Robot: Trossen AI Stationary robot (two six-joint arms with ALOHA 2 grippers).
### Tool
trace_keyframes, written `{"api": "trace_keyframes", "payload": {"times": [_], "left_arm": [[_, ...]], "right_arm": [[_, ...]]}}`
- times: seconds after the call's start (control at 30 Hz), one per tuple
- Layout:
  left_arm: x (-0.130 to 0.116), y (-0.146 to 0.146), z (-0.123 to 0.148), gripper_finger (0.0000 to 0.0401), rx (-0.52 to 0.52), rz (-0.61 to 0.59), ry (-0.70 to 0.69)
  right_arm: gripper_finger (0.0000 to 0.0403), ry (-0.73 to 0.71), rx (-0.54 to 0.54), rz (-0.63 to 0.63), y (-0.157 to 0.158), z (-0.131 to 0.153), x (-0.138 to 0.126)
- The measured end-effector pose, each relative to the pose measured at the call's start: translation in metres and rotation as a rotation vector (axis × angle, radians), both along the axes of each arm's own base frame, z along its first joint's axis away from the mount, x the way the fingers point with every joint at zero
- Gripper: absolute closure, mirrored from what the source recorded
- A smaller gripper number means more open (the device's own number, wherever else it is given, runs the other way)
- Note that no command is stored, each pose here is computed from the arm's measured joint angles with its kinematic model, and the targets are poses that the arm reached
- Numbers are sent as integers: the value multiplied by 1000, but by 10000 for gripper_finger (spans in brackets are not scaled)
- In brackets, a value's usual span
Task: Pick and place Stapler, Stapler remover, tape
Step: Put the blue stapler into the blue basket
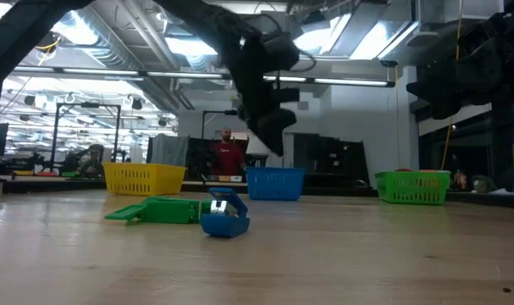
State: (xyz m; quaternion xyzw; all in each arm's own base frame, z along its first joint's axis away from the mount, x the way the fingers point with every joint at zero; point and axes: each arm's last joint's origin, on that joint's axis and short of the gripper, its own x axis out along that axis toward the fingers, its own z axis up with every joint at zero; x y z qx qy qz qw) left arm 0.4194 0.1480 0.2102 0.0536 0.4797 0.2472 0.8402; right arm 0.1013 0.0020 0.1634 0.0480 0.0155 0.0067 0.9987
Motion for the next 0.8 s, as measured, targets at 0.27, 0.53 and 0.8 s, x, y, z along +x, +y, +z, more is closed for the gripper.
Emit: {"api": "trace_keyframes", "payload": {"times": [0.27,0.53,0.8], "left_arm": [[16,-31,40,239,64,-95,-59],[23,-86,68,242,65,-253,-78],[22,-136,81,253,69,-355,-112]], "right_arm": [[192,0,0,0,0,0,0],[192,0,0,0,0,0,0],[192,0,0,0,0,0,0]]}}
